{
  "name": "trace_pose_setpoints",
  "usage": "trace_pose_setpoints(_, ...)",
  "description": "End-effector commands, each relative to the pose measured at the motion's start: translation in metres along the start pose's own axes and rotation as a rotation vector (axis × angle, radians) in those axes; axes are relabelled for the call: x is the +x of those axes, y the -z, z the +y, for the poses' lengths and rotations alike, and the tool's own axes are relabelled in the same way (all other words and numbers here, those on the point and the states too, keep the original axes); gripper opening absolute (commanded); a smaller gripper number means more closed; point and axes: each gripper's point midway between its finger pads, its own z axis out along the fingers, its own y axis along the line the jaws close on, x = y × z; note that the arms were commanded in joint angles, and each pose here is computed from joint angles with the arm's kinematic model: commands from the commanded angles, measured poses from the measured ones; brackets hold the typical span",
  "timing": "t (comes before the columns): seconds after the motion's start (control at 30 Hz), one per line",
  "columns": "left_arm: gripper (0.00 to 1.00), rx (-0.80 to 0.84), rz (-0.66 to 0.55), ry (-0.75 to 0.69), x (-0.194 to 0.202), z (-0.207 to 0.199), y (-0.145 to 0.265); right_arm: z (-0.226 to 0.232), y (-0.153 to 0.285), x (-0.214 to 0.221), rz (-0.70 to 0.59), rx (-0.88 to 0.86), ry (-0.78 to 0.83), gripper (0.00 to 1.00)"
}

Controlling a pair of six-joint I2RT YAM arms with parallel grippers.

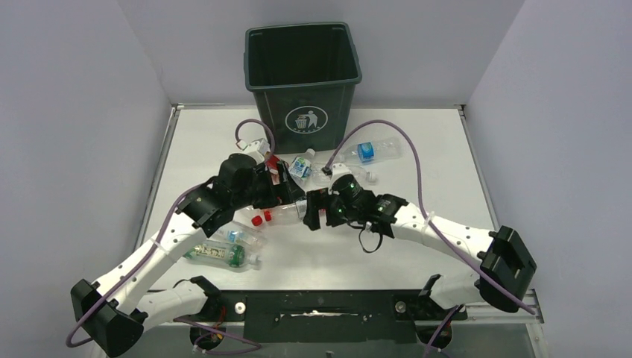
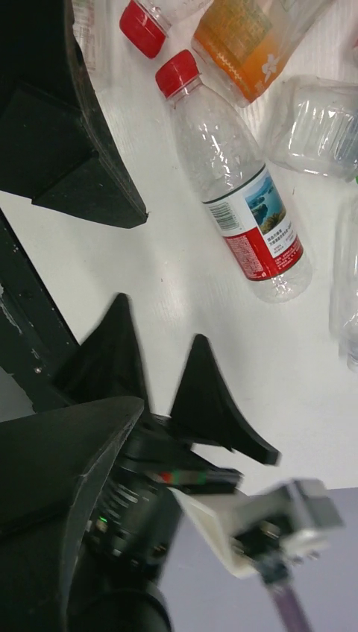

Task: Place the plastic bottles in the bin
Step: Pick up the plastic bottle at the center of the board.

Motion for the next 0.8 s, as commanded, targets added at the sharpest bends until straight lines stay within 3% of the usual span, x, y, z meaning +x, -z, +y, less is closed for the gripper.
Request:
trace_pose_setpoints(0.0,0.84,0.01,-0.092,0.001,-0.015,-0.004,0.012,-0.019,0.012,-0.062,-0.137,0.048,-0.016,0.98)
trace_pose_setpoints(0.23,0.84,0.021,-0.101,0.022,-0.013,-0.003,0.01,-0.057,0.003,-0.095,-0.149,0.106,0.013,0.98)
trace_pose_setpoints(0.57,0.84,0.041,-0.073,0.04,-0.002,0.0,0.001,-0.086,-0.028,-0.11,-0.139,0.098,0.042,1.0)
trace_pose_setpoints(0.77,0.84,0.04,-0.067,0.049,0.004,0.003,0.001,-0.122,-0.024,-0.121,-0.146,0.23,0.009,0.99)
